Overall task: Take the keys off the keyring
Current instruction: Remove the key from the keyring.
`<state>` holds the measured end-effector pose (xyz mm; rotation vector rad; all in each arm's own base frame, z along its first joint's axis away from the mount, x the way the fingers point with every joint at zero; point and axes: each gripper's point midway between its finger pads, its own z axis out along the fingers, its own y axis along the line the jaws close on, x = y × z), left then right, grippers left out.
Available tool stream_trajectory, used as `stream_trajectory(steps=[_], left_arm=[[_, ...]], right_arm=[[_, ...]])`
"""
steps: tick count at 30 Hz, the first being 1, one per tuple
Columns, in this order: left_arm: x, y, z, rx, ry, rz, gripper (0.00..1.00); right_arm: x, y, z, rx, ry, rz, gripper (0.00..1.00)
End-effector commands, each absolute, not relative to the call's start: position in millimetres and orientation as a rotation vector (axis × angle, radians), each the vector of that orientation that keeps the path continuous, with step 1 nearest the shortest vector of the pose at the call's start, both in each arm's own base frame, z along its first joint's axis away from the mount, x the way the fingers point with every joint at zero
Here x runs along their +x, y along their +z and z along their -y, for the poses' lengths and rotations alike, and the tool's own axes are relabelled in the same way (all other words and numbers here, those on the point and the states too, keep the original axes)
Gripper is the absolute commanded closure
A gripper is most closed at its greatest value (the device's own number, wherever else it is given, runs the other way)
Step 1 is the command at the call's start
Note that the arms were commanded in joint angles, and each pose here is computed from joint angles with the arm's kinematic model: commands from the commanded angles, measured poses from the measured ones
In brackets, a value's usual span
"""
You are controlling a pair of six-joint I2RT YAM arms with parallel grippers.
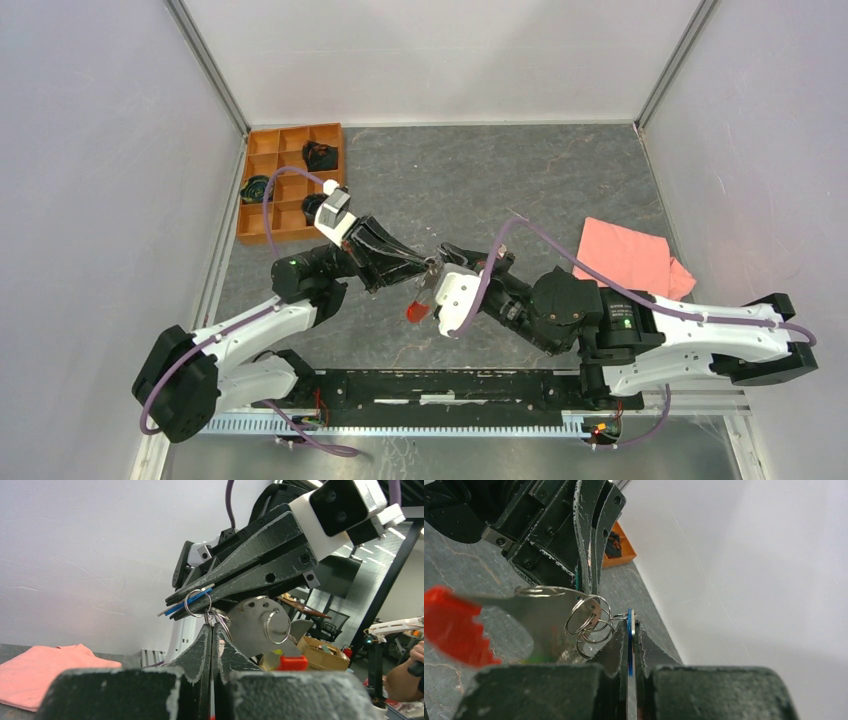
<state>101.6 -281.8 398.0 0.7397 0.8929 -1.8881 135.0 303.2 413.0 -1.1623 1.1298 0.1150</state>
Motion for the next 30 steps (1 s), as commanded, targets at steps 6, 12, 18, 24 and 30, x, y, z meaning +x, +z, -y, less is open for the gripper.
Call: stream_trajectory(steps=[6, 12, 18, 24, 30], left_arm=[[44.8, 425.7, 254.5, 0.983, -1.87, -0.585, 0.98], [39.9, 425.3, 253.4, 1.02, -1.851, -0.568, 0.98], [50.4, 416.2, 263.7, 1.084, -1.696, -0.62, 0.98], [72.1, 400.6, 278.3, 1.189, -1.37, -0.755, 0.98], [76.2, 384.7, 287.3, 1.303, -1.123, -0.803, 0.98]], right_arm=[[123.4, 466.0, -287.9, -1.027, 0.29, -1.011, 1.0], [98.5, 466.9, -295.6, -1.126, 0.389, -0.855, 1.0], [89.8, 461.2, -294.9, -1.213, 0.373, -0.783, 1.0], [84.4, 449.7, -297.3, -1.298, 0.337, -0.728, 1.0], [91.3, 429.4, -300.3, -1.371, 0.19, -0.681, 1.0]])
